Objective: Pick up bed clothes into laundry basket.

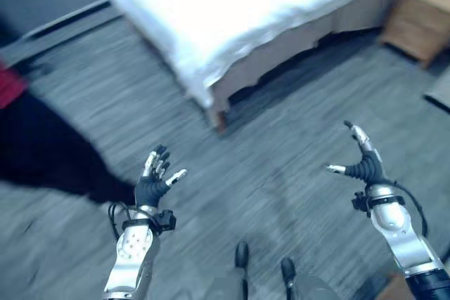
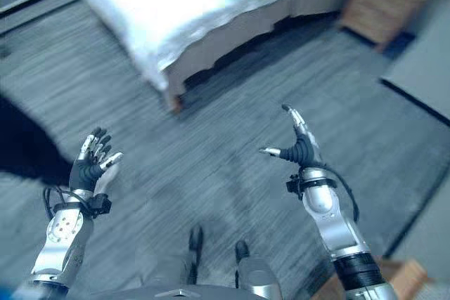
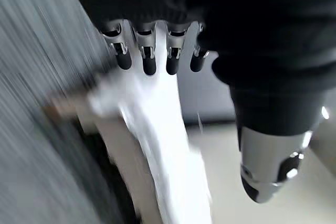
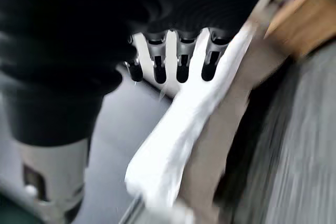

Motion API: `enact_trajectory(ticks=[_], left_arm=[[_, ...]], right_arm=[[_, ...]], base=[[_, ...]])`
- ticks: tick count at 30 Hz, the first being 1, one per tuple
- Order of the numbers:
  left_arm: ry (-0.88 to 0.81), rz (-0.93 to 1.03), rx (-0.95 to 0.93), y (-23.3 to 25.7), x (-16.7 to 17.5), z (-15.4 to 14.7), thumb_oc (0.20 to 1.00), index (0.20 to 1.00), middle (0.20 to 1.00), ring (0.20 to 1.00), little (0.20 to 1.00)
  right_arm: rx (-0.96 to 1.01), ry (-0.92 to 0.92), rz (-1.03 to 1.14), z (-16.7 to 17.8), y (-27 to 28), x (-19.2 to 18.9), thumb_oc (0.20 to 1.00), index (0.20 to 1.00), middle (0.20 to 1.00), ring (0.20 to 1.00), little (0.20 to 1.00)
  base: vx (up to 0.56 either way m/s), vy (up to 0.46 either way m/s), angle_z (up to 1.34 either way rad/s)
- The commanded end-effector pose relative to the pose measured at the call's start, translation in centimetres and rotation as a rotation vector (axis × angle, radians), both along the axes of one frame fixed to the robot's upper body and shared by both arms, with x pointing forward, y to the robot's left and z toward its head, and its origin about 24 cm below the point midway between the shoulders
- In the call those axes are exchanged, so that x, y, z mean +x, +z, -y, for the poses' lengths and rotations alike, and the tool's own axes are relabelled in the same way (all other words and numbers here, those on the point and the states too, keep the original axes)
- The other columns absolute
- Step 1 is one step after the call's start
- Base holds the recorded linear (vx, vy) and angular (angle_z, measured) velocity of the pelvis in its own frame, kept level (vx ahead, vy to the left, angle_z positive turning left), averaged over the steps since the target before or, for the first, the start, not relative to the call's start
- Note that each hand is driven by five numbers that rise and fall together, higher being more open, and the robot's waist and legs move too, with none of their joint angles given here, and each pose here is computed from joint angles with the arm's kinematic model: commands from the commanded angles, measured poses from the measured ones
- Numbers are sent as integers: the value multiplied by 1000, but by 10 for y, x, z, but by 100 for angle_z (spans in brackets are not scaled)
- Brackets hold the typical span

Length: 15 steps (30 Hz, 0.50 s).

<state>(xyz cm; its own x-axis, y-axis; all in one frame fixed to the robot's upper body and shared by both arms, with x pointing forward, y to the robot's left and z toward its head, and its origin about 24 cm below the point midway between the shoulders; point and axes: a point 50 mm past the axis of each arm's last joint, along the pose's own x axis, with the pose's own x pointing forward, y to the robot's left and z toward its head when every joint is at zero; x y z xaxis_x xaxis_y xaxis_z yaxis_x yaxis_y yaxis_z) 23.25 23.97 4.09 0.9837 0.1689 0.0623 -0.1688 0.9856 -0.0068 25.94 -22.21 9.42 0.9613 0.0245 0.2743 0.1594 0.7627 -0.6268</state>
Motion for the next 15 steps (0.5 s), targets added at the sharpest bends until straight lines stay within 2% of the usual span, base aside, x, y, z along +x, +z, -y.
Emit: enact_trajectory(ticks=[1, 3, 6, 10, 15], left_arm=[[81, 55, 30, 12, -8, -23, 1000, 1000, 1000, 1000, 1000], [144, 7, -20, -2, -19, -30, 1000, 1000, 1000, 1000, 1000], [111, -96, 2, -19, -24, -25, 1000, 1000, 1000, 1000, 1000], [85, -91, 52, -15, -21, -26, 1000, 1000, 1000, 1000, 1000], [87, -60, 73, -7, -15, -32, 1000, 1000, 1000, 1000, 1000]], right_arm=[[93, 53, 169, -10, 34, 9, 1000, 1000, 1000, 1000, 1000], [115, 62, 147, -9, 30, 5, 1000, 1000, 1000, 1000, 1000], [103, 33, 108, -5, 22, -1, 1000, 1000, 1000, 1000, 1000], [126, 26, 106, -9, 18, -1, 1000, 1000, 1000, 1000, 1000], [168, 36, 122, -13, 20, 3, 1000, 1000, 1000, 1000, 1000]], base=[[-29, 9, 154], [160, 136, 41], [181, 352, 145], [65, 183, 89], [31, 12, 56]])
